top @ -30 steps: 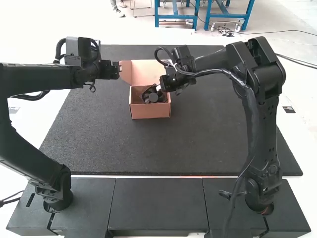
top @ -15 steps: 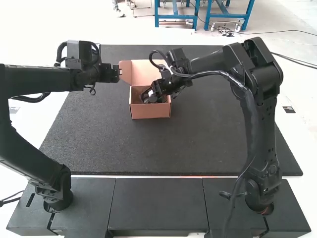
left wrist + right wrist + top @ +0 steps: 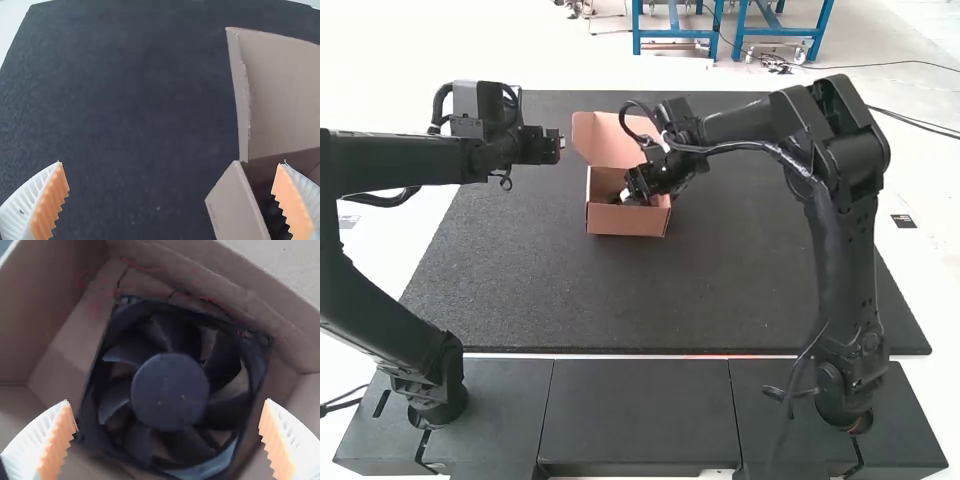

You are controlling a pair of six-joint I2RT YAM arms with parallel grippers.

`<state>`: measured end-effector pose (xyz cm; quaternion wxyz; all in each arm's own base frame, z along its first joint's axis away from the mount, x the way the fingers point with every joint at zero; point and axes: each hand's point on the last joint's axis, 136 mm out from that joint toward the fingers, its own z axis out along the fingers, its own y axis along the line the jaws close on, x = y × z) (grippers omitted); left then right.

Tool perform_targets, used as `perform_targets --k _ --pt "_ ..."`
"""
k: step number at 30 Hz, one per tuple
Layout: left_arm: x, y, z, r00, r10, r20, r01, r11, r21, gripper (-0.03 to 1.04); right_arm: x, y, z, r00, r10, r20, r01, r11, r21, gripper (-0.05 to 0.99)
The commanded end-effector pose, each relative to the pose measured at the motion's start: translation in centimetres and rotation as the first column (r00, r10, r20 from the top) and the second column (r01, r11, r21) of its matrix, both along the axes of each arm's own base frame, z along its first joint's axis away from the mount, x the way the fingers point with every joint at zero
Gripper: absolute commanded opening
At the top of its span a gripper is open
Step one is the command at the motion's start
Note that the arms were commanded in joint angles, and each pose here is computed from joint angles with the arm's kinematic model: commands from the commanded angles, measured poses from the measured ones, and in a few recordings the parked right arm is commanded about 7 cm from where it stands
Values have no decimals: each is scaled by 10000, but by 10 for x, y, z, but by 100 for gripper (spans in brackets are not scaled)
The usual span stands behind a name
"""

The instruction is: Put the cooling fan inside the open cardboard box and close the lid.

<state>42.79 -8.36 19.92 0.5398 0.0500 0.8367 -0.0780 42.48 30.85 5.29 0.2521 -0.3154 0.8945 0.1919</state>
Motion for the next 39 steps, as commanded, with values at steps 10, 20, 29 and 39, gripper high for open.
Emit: perform_targets --k 10,20,29,39 --pt "2 26 5 9983 569 129 -570 9984 22 96 -22 0 -42 9911 272 -1303 -378 9961 -794 90" --pt "1 24 6 9983 518 267 -518 9987 10 96 2 30 31 9985 534 79 -534 9986 14 90" --pt "-5 -12 10 9966 -767 286 781 9955 -537 96 47 12 143 9756 -757 2063 526 9919 1154 91" --pt "-6 -28 19 9902 -1282 549 1337 9846 -1127 97 92 -87 152 9175 -2669 2949 2623 9634 559 91"
